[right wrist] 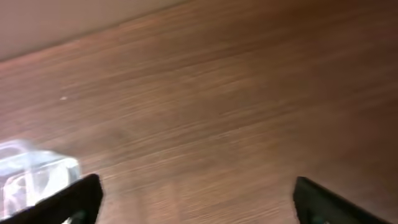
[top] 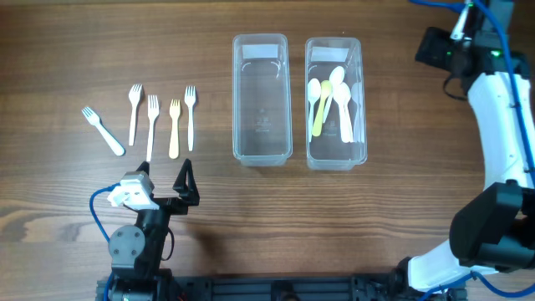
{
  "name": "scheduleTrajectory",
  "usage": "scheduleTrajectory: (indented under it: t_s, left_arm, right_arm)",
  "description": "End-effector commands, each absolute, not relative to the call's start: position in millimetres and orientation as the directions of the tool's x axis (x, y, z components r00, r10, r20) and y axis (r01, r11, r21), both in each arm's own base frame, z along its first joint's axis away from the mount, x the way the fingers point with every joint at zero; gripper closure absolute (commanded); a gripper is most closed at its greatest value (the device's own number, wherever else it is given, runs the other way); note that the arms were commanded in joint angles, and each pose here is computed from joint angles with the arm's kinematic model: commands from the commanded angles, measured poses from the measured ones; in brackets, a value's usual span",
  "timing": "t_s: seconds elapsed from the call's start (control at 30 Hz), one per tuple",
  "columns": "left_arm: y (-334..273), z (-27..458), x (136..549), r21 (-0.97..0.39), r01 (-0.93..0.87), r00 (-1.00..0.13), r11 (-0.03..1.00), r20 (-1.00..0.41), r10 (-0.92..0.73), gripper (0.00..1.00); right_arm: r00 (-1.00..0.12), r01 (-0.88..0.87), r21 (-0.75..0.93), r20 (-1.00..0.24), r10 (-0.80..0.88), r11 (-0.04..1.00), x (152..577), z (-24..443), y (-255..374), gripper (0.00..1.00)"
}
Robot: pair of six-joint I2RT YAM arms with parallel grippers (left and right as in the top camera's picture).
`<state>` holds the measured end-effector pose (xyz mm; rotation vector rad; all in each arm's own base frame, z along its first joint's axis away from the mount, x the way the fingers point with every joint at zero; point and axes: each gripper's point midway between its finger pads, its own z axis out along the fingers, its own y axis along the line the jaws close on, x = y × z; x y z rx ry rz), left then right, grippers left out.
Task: Pack container
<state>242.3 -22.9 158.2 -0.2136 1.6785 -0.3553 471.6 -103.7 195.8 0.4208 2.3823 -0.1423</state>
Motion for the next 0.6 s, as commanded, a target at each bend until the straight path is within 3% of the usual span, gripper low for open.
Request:
scheduleTrajectory:
  t_s: [0.0,0.57]
  left_arm:
    - [-25.2,155.7,242.3,-0.341,0.076,-0.143,0.937,-0.934,-0.328,0.00]
    - [-24.5,156.2,242.4,-0.341,0.074,-0.140,0.937,-0.934,-0.328,0.00]
  right_arm:
    - [-0.673,0.373,0.005,-0.687,0.274,0.928,469.6,209.1,-119.3,0.00]
    - [-0.671,0.376,0.005,-0.688,0.276,0.927,469.3,209.2,-120.7,0.00]
